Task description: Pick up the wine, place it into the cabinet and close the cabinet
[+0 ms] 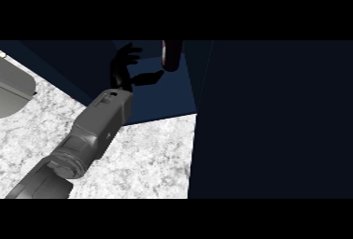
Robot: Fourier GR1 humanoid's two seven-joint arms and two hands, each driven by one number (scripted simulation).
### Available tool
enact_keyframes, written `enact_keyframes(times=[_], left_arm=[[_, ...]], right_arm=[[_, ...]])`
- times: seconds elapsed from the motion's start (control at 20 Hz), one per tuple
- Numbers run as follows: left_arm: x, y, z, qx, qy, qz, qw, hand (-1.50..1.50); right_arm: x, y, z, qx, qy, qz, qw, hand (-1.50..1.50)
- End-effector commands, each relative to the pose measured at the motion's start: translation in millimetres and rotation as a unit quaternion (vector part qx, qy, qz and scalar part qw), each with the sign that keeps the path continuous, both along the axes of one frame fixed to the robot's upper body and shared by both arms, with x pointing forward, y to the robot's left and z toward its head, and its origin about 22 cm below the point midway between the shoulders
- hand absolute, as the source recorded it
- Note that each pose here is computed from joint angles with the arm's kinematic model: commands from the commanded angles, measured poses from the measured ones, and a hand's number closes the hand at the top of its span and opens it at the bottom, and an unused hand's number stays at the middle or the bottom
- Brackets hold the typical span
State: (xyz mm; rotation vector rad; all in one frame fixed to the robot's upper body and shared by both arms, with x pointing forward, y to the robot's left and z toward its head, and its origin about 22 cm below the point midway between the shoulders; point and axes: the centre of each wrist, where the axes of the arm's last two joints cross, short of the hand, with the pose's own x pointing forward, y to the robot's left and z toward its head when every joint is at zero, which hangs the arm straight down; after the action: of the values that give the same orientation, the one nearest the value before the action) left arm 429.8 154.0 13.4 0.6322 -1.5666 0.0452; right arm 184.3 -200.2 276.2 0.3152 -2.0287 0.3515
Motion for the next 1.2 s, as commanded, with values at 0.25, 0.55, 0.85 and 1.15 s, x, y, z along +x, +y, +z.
enact_keyframes(times=[0.25,0.55,0.85,1.15], left_arm=[[-1.8,28.3,-5.9,0.007,0.012,0.010,0.9999,-1.50],[0.6,39.4,-1.3,0.033,-0.013,-0.036,0.9987,-1.50],[14.0,40.8,26.7,-0.011,-0.031,-0.152,0.9878,-1.50],[8.9,-11.0,25.7,-0.152,-0.125,-0.261,0.9450,-1.50]], right_arm=[[-6.6,1.3,3.4,0.009,-0.006,0.012,1.000,-1.50],[-0.2,1.9,2.3,0.001,-0.001,0.006,1.000,-1.50],[-4.5,2.0,1.0,0.000,0.006,0.001,1.000,-1.50],[-1.2,-0.6,4.2,0.018,0.013,-0.018,1.000,-1.50]])
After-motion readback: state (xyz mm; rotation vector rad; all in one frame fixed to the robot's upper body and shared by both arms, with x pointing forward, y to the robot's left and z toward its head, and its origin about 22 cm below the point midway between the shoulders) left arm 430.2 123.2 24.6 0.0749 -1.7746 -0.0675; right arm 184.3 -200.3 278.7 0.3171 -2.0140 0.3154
